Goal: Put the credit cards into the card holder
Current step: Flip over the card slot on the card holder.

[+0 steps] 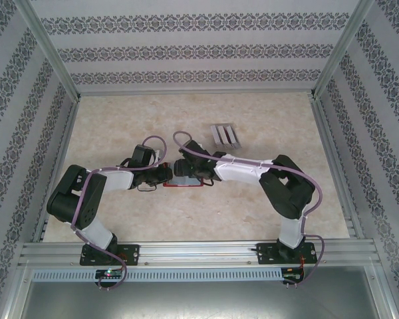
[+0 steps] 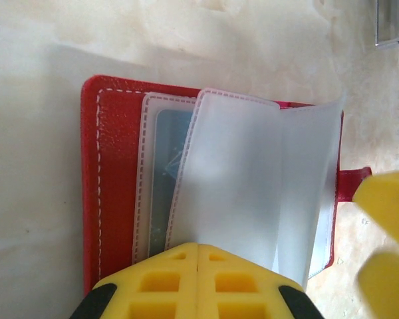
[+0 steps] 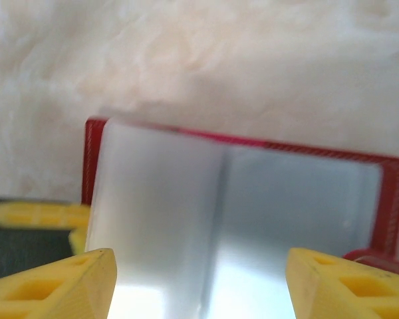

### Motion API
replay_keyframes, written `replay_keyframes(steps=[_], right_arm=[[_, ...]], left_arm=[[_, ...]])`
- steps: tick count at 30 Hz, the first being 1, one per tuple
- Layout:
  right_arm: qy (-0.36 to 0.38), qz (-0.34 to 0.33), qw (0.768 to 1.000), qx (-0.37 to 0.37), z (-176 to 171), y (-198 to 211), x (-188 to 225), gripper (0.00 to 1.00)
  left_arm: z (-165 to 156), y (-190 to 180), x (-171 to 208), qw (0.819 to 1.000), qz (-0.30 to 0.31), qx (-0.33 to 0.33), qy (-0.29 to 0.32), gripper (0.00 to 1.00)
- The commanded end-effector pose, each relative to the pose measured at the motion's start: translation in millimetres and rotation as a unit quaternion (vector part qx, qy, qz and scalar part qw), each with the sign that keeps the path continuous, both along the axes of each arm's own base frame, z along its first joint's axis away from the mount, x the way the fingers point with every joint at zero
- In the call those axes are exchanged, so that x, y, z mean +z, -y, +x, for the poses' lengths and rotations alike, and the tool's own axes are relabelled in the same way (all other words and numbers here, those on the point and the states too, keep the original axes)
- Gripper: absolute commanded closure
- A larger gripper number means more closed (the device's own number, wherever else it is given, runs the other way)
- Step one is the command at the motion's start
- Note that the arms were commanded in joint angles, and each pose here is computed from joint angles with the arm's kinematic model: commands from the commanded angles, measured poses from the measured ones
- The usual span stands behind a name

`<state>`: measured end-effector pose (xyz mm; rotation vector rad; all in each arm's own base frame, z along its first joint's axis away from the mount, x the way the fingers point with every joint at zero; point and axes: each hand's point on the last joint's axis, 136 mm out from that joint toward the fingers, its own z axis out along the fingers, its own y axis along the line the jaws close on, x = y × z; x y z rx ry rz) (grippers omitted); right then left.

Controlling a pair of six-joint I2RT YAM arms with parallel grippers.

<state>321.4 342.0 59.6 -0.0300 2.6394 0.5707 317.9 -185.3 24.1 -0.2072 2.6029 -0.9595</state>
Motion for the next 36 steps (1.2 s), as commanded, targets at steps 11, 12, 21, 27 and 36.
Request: replay_keyframes(steps=[11,12,21,27,36], right_arm=[[-0.018,0.017,1.000,-0.019,43,-33,2,0.31],[-0.019,0.009,1.000,-0.018,43,-35,-1,0.31],[-0.032,-0.030,0.998,-0.034,35,-1,-18,0.40],[-0.008,-0.031,0.999,-0.014,26,22,-4,0.41],[0.015,-0.089,0.996,0.000,6,63,5,0.42]], left_arm=[[-14,-10,-21,0.999,0.021,0.020,-0.032,1.00],[-14,-9,-20,0.999,0.018,0.019,-0.032,1.00],[-14,-15,-22,0.998,0.030,0.034,-0.032,1.00],[-13,-17,-23,0.998,0.035,0.038,-0.033,1.00],[-13,-22,-23,0.997,0.049,0.044,-0.028,1.00]])
